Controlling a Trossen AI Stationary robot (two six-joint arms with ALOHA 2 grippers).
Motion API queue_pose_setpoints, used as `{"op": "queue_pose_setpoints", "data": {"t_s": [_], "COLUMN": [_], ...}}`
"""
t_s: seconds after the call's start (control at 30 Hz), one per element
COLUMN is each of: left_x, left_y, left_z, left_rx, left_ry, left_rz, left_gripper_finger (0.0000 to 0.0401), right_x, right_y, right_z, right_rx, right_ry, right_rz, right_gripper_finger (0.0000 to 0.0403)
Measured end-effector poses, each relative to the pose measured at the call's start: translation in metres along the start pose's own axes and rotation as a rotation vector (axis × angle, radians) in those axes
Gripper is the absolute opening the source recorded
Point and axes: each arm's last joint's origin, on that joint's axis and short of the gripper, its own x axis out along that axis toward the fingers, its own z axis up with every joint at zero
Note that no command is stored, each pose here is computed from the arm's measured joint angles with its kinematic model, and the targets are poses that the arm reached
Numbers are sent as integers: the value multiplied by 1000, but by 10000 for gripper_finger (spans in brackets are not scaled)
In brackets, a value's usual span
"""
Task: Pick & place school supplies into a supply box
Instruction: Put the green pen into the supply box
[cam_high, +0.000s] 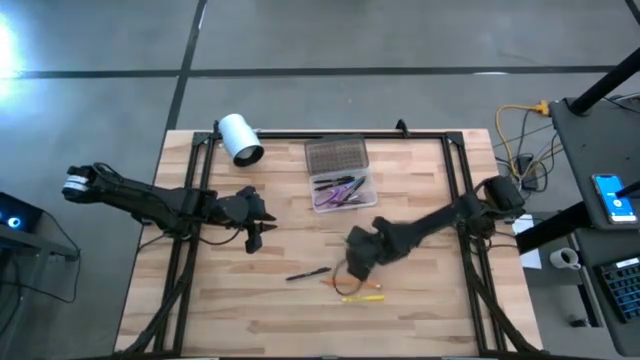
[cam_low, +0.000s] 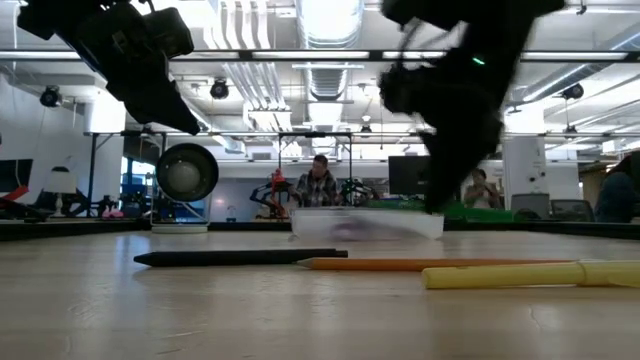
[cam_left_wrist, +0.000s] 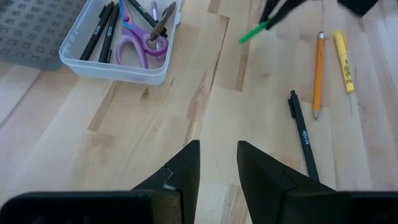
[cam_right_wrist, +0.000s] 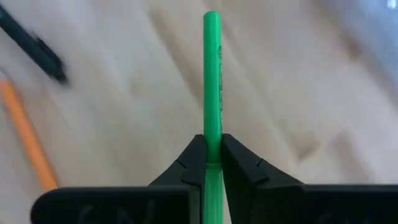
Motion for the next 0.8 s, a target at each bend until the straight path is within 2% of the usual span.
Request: {"op": "queue_pose_setpoints", "data": {"t_s": [0.13,0.3,0.47,0.67,0.8], "left_x": [0,0,0,0,0], "left_y": [0,0,0,0,0], "left_z": [0,0,0,0,0], "left_rx": [0,0,0,-28,-68], "left_ry": [0,1,0,0,-6], "left_rz": [0,0,0,0,16], "left_gripper_finger": [91,91,91,91,91], "right_x": [-22,-35,-24,-1,19], "right_y": [-14,-50,-82,-110,-124], "right_z": [35,77,112,147,160], "right_rx": [-74,-285,-508,-690,-759], "right_ry": [-58,-44,19,59,119], "right_rz": [42,-32,-88,-134,-144], "right_gripper_finger": [21,20,20,20,20]}}
